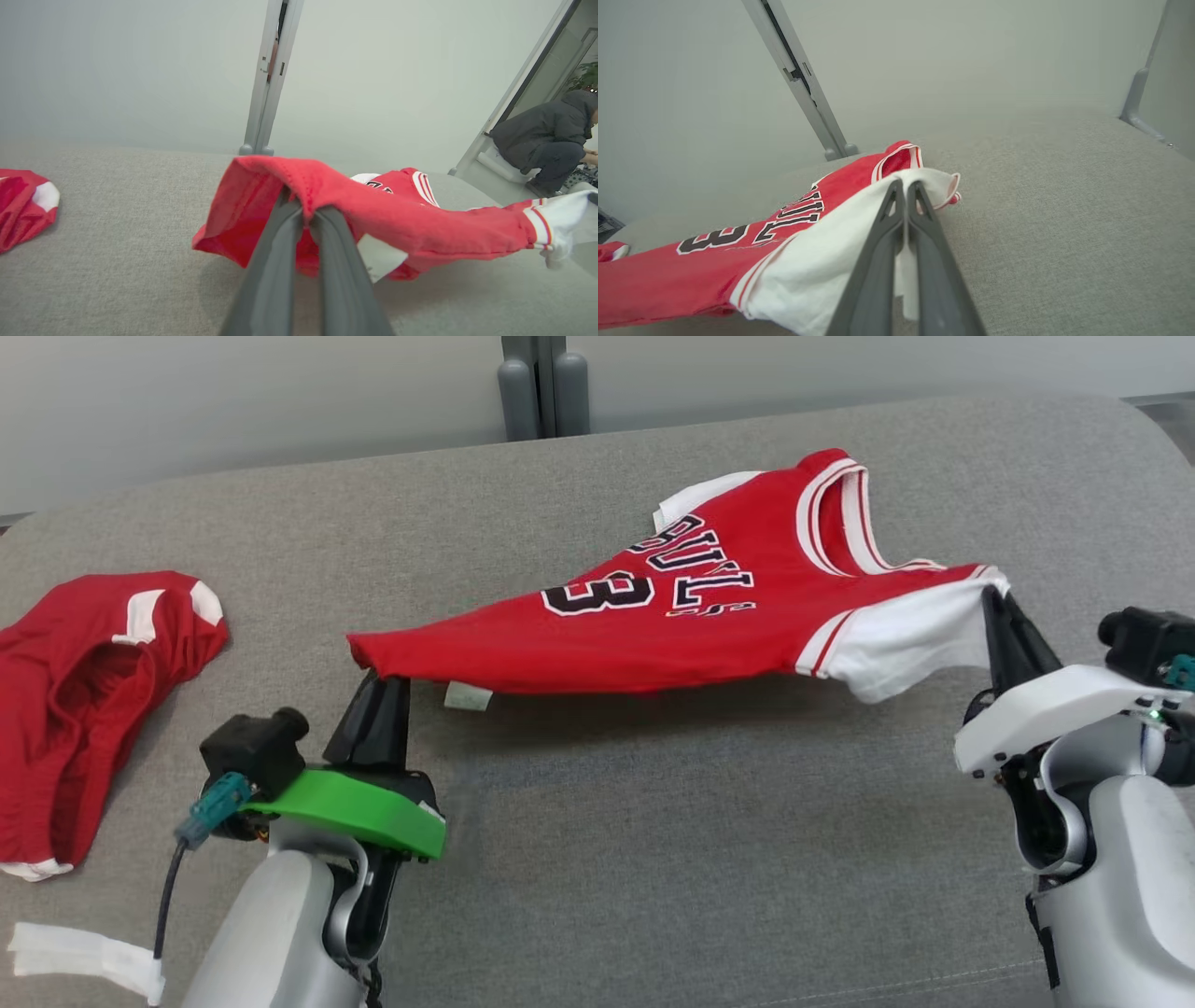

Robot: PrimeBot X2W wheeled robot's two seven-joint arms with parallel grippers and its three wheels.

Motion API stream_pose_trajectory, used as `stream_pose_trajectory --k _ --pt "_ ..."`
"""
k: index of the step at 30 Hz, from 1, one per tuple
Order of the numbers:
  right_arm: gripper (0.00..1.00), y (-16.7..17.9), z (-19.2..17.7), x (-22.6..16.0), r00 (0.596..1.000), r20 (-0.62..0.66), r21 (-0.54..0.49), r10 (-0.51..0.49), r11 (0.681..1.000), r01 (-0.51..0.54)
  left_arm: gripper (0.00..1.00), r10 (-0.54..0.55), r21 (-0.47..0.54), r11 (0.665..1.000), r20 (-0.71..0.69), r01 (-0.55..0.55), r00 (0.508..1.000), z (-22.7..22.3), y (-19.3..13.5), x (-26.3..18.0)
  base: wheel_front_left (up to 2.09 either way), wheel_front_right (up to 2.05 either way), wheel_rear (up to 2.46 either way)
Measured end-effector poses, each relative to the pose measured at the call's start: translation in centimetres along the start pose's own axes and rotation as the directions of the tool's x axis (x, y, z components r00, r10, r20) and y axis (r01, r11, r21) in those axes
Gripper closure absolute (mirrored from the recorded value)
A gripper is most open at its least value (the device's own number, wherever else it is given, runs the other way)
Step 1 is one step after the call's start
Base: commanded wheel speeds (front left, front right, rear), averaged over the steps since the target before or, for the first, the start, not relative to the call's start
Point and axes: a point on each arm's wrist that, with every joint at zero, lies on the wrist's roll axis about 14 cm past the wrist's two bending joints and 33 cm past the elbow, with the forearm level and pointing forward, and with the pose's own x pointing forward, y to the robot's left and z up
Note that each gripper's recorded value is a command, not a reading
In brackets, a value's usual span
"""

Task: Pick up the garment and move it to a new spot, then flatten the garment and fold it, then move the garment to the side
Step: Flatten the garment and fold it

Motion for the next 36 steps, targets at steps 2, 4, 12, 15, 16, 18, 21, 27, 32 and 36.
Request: stream_pose_trajectory --k 2,4,12,15,16,18,21,27,32,36 --pt "1.0 0.3 2.2 -0.3 0.998 0.061 0.004 0.012 1.0 -0.012 1.0 -0.032 -0.024 0.999 0.034 0.033 0.999 1.4 -1.0 0.5 0.0 0.0 0.0" --pt "1.0 0.8 4.6 -0.7 0.992 0.122 -0.002 0.031 1.0 -0.031 1.0 -0.071 -0.064 0.995 0.067 0.075 0.995 3.0 -2.4 1.3 0.0 0.0 0.0" --pt "1.0 2.6 13.1 -0.8 0.948 0.3 -0.086 0.108 0.993 -0.086 1.0 -0.209 -0.106 0.97 0.104 0.22 0.972 7.7 -5.6 4.2 0.0 0.0 0.0" --pt "1.0 3.4 15.6 0.5 0.932 0.335 -0.113 0.139 0.988 -0.106 1.0 -0.236 -0.093 0.966 0.082 0.243 0.968 8.6 -5.7 5.7 0.0 0.0 0.0" --pt "1.0 3.5 16.4 1.2 0.93 0.339 -0.124 0.146 0.986 -0.11 1.0 -0.248 -0.075 0.965 0.04 0.25 0.968 8.3 -5.5 6.4 0.0 0.0 0.0" --pt "1.0 3.4 17.4 3.2 0.935 0.324 -0.148 0.146 0.984 -0.103 1.0 -0.255 -0.082 0.964 0.001 0.254 0.967 8.4 -5.1 8.2 0.0 0.0 0.0" --pt "1.0 3.6 17.5 6.7 0.949 0.278 -0.17 0.15 0.98 -0.105 1.0 -0.254 -0.07 0.966 -0.041 0.251 0.966 8.9 -4.1 11.3 0.0 0.0 0.0" --pt "1.0 3.7 15.5 14.0 0.967 0.218 -0.087 0.13 0.99 -0.113 1.0 -0.172 -0.08 0.981 0.052 0.176 0.984 11.1 -0.5 17.9 0.0 0.0 0.0" --pt "1.0 4.9 20.9 17.1 0.876 0.459 -0.114 0.151 0.987 -0.11 1.0 -0.141 -0.039 0.987 0.264 0.156 0.954 14.9 1.0 22.0 0.0 0.0 0.0" --pt "1.0 5.6 25.2 17.3 0.747 0.638 -0.165 0.186 0.981 -0.104 1.0 -0.164 -0.033 0.98 0.437 0.198 0.884 18.1 0.2 23.5 0.0 0.0 0.0"
